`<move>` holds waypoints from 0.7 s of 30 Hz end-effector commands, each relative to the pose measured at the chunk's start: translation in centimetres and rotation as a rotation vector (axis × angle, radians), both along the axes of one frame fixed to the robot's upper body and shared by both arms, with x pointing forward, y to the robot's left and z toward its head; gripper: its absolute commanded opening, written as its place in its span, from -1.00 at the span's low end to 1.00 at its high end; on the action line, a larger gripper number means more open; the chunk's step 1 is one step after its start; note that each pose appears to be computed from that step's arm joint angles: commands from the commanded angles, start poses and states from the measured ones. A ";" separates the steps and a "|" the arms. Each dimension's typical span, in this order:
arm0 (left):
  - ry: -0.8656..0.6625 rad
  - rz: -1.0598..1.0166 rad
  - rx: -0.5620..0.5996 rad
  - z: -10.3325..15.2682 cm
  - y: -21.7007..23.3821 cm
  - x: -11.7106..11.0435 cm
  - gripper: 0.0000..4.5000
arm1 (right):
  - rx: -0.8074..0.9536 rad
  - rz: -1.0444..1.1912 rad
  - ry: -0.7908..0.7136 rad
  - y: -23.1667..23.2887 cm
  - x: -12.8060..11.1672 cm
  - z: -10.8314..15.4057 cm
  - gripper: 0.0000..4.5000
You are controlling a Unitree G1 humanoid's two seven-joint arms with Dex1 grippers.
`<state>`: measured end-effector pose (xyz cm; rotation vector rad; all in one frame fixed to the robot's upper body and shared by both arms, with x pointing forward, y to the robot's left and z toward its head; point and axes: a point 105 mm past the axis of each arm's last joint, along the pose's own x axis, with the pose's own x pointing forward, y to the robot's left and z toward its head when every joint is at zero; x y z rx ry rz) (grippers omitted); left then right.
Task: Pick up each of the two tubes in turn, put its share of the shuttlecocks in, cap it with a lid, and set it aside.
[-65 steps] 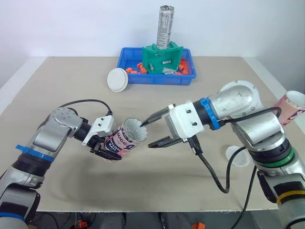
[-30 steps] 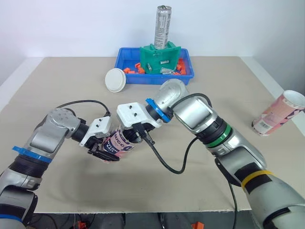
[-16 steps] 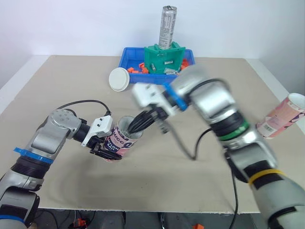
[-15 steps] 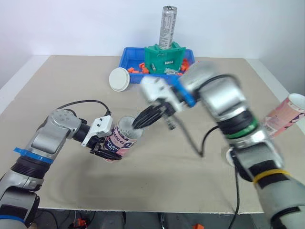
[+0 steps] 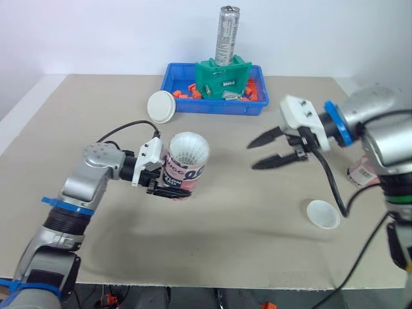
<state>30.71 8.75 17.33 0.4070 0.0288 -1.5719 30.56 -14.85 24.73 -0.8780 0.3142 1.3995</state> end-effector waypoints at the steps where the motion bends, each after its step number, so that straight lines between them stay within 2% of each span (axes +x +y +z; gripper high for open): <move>1: -0.018 -0.036 -0.095 1.0 -1.8 -0.2 0.40 | -0.084 -0.065 -0.097 -2.9 -0.3 1.4 0.36; 5: 0.019 -0.067 -0.183 0.7 -4.1 -0.4 0.40 | -0.217 -0.183 -0.097 -7.5 0.1 0.1 0.36; 8: 0.046 -0.091 -0.213 0.1 -5.6 -0.8 0.40 | -0.262 -0.223 -0.028 -9.6 -0.6 -1.3 0.36; 14: 0.054 -0.104 -0.191 -1.7 -7.2 -0.9 0.40 | -0.301 -0.281 0.130 -11.8 -1.5 -5.4 0.36; 21: 0.039 -0.096 -0.152 -3.3 -7.5 -0.7 0.40 | -0.313 -0.371 0.185 -13.7 -0.6 -7.5 0.36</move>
